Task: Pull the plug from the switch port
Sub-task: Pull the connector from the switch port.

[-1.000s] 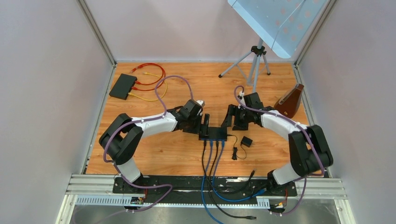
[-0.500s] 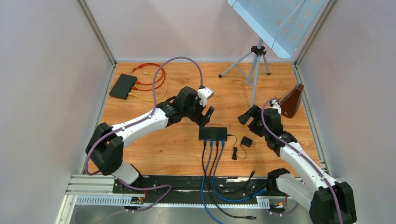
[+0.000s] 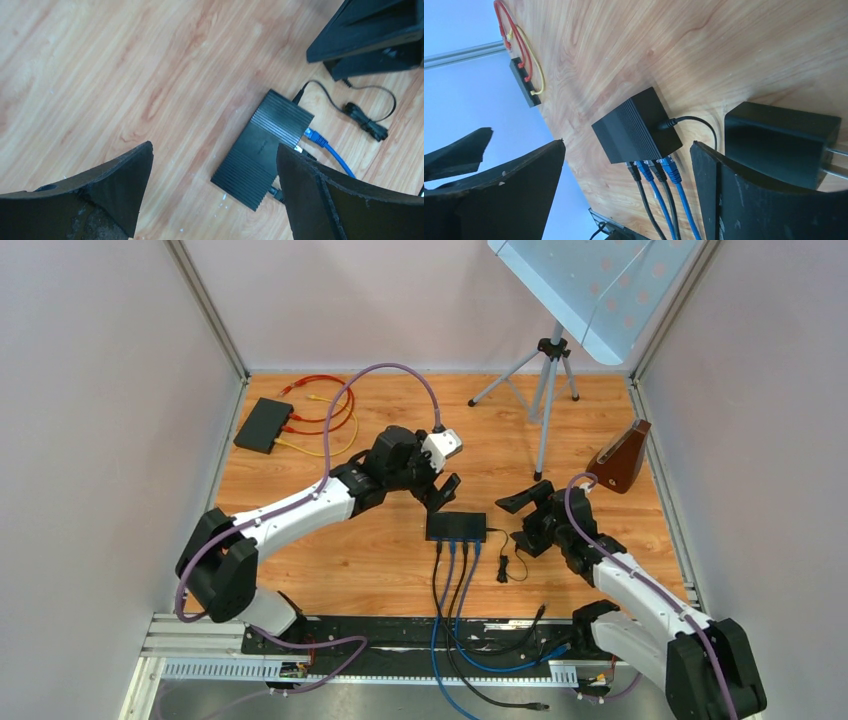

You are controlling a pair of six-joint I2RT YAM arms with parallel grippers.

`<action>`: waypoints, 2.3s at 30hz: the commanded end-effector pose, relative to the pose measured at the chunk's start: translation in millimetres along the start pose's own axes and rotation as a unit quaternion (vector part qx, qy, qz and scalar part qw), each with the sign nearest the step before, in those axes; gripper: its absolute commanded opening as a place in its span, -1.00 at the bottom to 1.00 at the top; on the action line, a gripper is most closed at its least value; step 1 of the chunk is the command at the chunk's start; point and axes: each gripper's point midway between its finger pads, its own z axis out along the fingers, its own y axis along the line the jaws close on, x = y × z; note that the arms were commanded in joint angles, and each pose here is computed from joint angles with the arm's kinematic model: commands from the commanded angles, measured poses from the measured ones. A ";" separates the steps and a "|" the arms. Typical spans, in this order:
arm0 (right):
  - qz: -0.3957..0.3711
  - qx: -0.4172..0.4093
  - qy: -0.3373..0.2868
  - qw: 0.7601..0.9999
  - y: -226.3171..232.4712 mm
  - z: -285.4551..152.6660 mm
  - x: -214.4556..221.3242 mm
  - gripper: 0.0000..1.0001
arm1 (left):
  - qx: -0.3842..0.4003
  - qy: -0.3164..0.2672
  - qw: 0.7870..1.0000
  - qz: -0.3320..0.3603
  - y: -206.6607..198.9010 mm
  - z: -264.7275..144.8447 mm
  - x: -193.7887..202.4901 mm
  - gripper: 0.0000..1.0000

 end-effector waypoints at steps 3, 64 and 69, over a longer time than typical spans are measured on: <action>0.036 -0.013 0.006 0.999 18.4 -2.2 1.3 0.96 | -0.021 -0.118 0.992 0.031 7.4 -23.0 -56.5 1.00; 0.146 0.028 0.030 0.988 -1.3 20.2 27.9 0.60 | 0.229 0.140 0.932 0.243 -57.0 63.1 105.7 0.72; 0.174 0.053 0.034 0.983 -8.4 26.8 30.4 0.36 | 0.225 0.153 0.934 0.233 -57.2 64.6 109.5 0.60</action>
